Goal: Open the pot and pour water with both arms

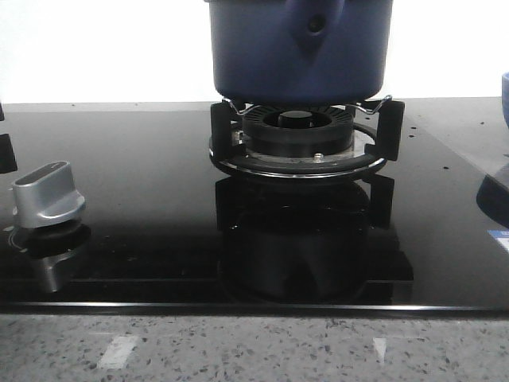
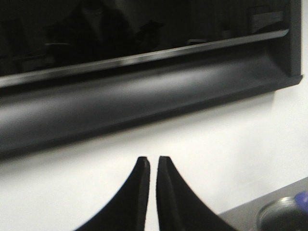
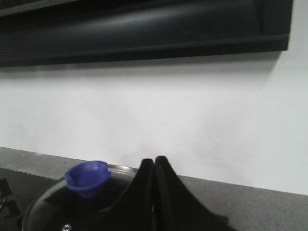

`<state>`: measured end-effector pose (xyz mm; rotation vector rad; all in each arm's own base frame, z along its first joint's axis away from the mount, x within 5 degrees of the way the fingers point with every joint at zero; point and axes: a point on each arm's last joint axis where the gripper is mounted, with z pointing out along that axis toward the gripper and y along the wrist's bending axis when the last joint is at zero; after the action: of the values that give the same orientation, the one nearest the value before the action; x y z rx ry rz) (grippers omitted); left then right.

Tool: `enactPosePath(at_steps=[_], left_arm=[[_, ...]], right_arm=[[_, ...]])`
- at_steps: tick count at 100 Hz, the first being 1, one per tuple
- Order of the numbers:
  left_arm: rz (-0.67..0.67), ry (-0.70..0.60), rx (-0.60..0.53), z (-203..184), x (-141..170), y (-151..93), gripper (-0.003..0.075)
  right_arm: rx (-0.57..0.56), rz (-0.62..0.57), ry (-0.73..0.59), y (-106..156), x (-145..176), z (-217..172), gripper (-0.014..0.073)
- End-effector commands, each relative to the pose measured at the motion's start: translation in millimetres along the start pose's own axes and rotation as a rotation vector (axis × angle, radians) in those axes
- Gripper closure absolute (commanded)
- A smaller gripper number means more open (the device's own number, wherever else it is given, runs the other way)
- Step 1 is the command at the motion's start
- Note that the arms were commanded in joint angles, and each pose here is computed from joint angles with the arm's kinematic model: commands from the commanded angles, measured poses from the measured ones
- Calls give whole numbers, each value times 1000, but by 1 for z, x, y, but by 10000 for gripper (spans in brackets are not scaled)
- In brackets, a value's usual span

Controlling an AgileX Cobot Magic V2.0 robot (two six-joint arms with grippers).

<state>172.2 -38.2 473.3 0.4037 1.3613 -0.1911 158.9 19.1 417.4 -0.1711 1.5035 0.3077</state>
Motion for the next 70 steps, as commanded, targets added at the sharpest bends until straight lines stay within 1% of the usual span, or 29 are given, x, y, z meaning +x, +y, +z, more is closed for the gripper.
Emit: enactPosePath(at_steps=[1,9,19,30,39,47,70], left_arm=[[-51,-30,-124,-21,11,1,741],[-71,29,-117,-35,42,-8,741],[-104,82,-51,-50,74,-23,741],[-142,51,-40,-73,97,-36,741],[-141,-10,-38,-92,104,-44,741],[-184,-42,-41,-104,111,-49,741],[-177,-96,-39,-119,111,-55,741]], right_arm=[[48,-21,-37,2,9,-17,647],[50,-14,1,5,33,-28,647],[45,7,52,8,68,-42,647],[67,6,53,11,92,-60,647],[89,-4,36,13,107,-73,647],[92,-7,29,15,117,-80,647],[95,-6,31,15,124,-84,647]])
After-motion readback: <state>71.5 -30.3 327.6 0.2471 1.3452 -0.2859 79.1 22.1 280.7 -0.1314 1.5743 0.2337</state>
